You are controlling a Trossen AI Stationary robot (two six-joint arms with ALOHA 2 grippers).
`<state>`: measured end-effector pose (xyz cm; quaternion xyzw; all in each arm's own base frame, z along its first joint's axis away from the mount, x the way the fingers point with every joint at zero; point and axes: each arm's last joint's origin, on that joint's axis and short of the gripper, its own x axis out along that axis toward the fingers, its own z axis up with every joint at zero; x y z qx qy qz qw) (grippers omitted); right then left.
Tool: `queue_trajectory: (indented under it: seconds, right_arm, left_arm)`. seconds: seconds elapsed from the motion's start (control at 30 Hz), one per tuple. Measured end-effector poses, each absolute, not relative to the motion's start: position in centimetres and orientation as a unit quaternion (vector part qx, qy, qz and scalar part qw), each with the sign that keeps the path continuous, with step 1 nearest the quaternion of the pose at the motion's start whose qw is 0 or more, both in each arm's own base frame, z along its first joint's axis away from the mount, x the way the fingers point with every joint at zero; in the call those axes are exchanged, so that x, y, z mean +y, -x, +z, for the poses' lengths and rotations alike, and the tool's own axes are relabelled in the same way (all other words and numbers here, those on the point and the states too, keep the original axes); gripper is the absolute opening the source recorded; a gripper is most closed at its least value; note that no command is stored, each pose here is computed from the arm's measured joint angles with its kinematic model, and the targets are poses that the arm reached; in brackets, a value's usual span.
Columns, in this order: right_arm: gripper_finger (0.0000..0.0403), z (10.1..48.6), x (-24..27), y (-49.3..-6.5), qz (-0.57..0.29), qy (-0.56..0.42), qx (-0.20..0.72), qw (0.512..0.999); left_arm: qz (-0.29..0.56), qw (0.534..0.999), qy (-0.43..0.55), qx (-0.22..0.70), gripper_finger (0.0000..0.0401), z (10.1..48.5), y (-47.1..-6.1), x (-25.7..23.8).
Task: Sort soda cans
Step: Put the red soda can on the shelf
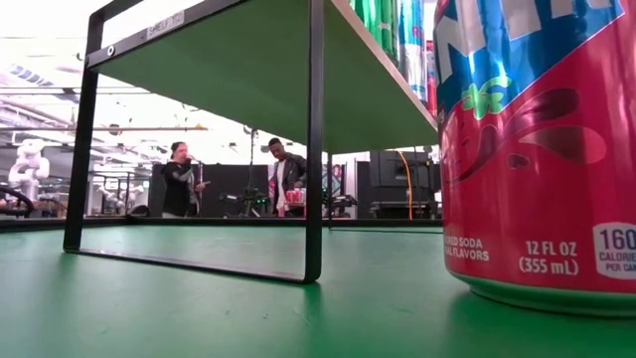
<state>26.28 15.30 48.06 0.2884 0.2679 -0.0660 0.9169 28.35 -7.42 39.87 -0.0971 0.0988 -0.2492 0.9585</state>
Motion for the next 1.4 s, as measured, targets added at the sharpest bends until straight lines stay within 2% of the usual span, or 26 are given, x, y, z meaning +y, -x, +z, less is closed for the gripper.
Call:
queue_trajectory:
  seconds: [0.33,0.6,1.4]
  right_arm:
    - [0.0400,47.5,16.2,-25.1,-0.078,-0.306,0.300,0.900]
    - [0.0400,46.8,16.2,-24.3,-0.101,-0.298,0.335,0.888]
    - [0.0400,46.6,16.0,-24.2,-0.119,-0.285,0.335,0.890]
  left_arm:
    - [-0.217,0.965,0.062,0.133,0.0290,37.5,-29.9,-10.1]
    - [-0.178,0.962,0.007,0.208,0.0290,35.1,-30.0,-11.5]
    - [-0.157,0.960,-0.001,0.230,0.0290,33.1,-31.6,-12.6]
